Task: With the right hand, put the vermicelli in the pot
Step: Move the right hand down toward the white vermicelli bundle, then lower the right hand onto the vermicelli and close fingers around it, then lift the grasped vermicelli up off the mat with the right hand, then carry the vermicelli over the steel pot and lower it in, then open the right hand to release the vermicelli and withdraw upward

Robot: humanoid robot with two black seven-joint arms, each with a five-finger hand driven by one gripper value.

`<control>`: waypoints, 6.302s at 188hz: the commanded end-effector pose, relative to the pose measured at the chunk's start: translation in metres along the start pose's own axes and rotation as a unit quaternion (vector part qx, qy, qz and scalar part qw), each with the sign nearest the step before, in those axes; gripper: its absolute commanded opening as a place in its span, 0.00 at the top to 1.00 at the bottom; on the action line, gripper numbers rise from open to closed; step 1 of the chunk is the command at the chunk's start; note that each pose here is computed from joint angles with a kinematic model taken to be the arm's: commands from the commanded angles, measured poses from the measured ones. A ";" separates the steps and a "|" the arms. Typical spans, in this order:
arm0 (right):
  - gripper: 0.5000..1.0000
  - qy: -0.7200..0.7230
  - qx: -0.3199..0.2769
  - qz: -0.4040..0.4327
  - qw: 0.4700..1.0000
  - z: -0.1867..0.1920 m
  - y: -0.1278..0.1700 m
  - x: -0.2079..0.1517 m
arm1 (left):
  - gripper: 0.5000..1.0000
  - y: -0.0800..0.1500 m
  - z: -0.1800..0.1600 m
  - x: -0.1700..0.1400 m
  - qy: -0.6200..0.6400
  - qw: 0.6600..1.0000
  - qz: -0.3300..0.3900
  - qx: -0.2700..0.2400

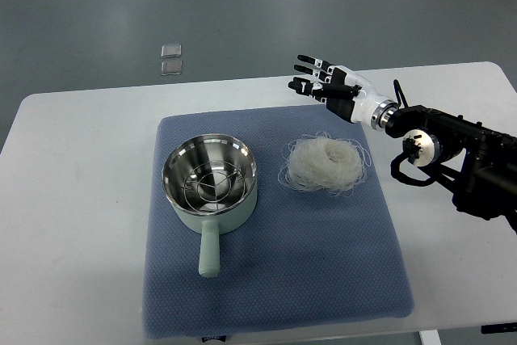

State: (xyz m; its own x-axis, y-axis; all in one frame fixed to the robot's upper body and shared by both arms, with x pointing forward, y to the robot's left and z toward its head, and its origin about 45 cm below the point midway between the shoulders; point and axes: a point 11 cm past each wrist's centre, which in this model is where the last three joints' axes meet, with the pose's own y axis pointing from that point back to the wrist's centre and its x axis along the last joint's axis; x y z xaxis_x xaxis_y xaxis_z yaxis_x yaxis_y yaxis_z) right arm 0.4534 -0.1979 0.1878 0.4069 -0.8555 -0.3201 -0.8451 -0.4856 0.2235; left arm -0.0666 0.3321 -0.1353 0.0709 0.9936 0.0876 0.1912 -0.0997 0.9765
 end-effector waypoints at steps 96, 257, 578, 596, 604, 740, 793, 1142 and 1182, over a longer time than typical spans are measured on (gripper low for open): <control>0.16 0.081 -0.022 -0.015 0.996 0.007 0.004 0.002 | 0.00 0.001 0.006 0.006 -0.001 1.000 0.011 -0.005; 0.16 0.348 -0.069 -0.100 0.930 0.008 0.017 -0.004 | 0.00 0.001 0.006 0.005 0.000 1.000 0.010 -0.005; 0.16 0.609 -0.082 -0.168 0.771 0.019 0.049 0.005 | 0.00 0.001 0.006 0.005 0.000 1.000 0.010 -0.005; 0.16 0.617 -0.088 -0.167 0.764 0.027 0.050 0.007 | 0.00 0.001 0.006 0.005 -0.001 1.000 0.010 -0.004; 0.16 0.620 -0.093 -0.168 0.761 0.030 0.051 0.009 | 0.00 0.001 0.007 0.005 -0.001 1.000 0.010 -0.005; 1.00 0.625 -0.105 -0.152 0.758 0.037 0.052 0.021 | 0.00 0.001 0.006 0.005 -0.001 1.000 0.010 -0.004; 1.00 0.628 -0.094 -0.142 0.759 0.024 0.049 0.021 | 0.00 0.001 0.007 0.005 -0.001 1.000 0.010 -0.005; 0.22 0.497 0.111 -0.223 0.831 -0.001 0.006 -0.146 | 0.00 0.001 0.006 0.005 -0.001 1.000 0.010 -0.005; 0.21 0.499 0.108 -0.210 0.834 -0.005 0.007 -0.134 | 0.00 0.001 0.007 0.005 -0.001 1.000 0.010 -0.006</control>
State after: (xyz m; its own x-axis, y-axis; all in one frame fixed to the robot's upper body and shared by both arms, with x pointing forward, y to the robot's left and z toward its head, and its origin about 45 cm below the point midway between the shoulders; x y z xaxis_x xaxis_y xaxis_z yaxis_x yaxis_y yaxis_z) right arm 0.3916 -0.0820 0.2356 0.6837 -0.3843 0.6204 -0.5434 -0.8355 0.0813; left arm -0.0600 0.3368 -0.1352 0.0758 0.9913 0.1075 0.1803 -0.1196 0.9763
